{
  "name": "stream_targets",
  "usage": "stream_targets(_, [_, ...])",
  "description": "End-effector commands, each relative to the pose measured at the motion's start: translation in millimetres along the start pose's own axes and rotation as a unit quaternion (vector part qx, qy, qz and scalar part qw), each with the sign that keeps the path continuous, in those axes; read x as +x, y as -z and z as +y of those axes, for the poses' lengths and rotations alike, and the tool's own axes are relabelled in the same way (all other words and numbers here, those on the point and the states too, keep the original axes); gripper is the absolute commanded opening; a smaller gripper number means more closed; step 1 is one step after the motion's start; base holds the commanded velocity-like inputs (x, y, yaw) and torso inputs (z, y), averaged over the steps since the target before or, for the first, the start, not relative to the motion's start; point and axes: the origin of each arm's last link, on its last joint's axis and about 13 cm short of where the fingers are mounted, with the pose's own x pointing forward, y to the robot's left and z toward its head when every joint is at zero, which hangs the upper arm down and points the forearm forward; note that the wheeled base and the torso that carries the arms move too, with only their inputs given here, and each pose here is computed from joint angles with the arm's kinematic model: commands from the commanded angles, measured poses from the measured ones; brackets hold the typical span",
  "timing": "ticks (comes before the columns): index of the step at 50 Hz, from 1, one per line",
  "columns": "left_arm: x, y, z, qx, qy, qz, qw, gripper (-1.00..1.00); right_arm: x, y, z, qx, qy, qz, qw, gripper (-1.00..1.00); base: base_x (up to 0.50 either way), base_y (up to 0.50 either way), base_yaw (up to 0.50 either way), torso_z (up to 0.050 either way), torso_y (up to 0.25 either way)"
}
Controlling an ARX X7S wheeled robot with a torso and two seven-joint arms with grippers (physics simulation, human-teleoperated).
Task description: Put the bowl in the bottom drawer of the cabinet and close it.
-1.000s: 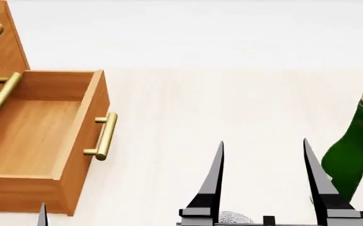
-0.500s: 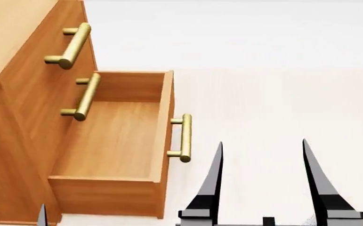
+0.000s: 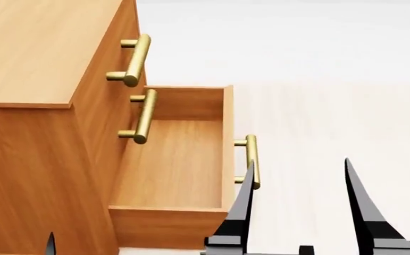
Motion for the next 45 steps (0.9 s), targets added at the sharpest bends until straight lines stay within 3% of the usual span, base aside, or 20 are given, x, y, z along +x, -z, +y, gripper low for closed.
stream_targets(1, [0.7,-0.5,0.2,-0.007,0.010,-0.004,1.000,1.00,2.5,1.2,-2.2,-0.003,0.003,0.000,1.000,1.00,0.00,0.00,0.00,0.049,0.000])
stream_targets(20, [0.6,0.3,-0.6,-0.008,0.013,-0.004,1.000,1.00,2.9,1.6,-2.1,0.001,0.004,0.002,1.000,1.00,0.00,0.00,0.00,0.049,0.000])
stream_targets(29, [1.2,0.9,-1.0,-0.005,0.013,-0.003,1.000,1.00,2.5,1.7,-1.7,0.000,0.002,0.000,1.000,1.00,0.29,0.00,0.00,0.049,0.000])
stream_targets(30, [0.6,0.4,-1.9,0.008,0.015,0.002,1.000,1.00,2.2,0.7,-2.5,0.003,0.006,-0.002,1.000,1.00,0.00,0.00,0.00,0.032,-0.225])
stream_targets(45, [0.7,1.1,-2.4,0.005,0.016,0.003,1.000,1.00,2.5,1.3,-3.2,0.002,0.007,-0.001,1.000,1.00,0.00,0.00,0.00,0.032,-0.225])
